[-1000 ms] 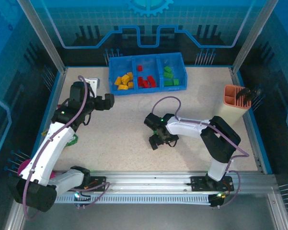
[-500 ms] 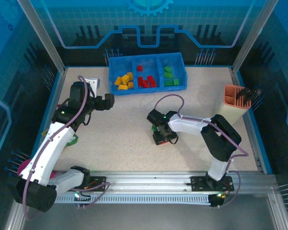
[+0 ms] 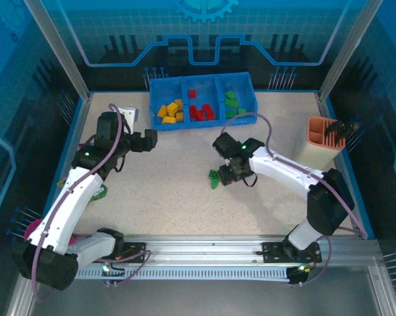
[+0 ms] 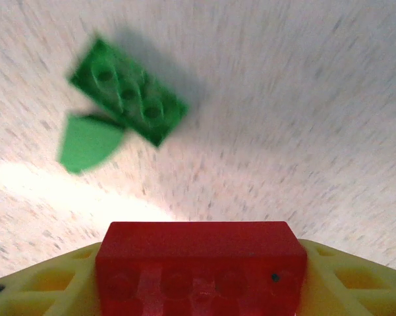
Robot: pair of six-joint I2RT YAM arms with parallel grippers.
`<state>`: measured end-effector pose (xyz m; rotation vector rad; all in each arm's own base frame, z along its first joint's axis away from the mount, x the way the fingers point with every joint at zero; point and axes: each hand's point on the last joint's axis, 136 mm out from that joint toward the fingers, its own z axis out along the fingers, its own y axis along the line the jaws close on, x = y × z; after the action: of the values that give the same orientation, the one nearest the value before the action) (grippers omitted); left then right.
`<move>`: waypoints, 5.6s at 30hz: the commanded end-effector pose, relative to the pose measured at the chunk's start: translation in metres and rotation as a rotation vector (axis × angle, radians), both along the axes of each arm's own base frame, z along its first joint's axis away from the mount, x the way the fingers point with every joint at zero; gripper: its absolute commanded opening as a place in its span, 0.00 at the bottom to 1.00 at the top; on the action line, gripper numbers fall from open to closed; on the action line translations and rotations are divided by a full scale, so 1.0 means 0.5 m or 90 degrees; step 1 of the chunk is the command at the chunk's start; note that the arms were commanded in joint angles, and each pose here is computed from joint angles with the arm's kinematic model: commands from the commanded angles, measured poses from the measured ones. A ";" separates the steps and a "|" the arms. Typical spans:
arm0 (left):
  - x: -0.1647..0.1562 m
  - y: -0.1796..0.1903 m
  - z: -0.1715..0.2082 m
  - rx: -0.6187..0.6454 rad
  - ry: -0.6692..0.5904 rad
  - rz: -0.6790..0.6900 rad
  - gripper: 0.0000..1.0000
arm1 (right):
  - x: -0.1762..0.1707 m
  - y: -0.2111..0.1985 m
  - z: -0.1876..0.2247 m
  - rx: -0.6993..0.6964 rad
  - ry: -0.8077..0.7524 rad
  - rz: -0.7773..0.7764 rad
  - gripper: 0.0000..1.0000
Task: Sort the legos into containers by color
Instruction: Place the lego in the container, then pick up the lego from the center of the table, then place the lego in the container.
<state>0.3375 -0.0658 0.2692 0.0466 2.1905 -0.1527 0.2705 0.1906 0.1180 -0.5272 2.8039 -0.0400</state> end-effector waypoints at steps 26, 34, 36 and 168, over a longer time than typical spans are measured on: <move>0.009 0.012 0.026 0.039 -0.029 -0.020 0.99 | 0.571 0.165 0.148 0.081 -0.306 0.119 0.50; 0.007 0.009 0.036 0.026 -0.038 -0.019 0.99 | 0.655 0.183 0.084 0.090 -0.319 0.122 0.51; 0.006 0.007 0.030 0.024 -0.033 -0.023 0.99 | 0.674 0.181 0.066 0.085 -0.332 0.124 0.51; 0.014 -0.017 -0.056 0.011 0.028 -0.056 0.99 | 0.649 -0.069 -0.002 0.037 -0.257 -0.160 0.33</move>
<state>0.3421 -0.0767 0.2447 0.1297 2.2371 -0.2012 0.5705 0.1678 0.1100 -0.1767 2.5016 -0.0854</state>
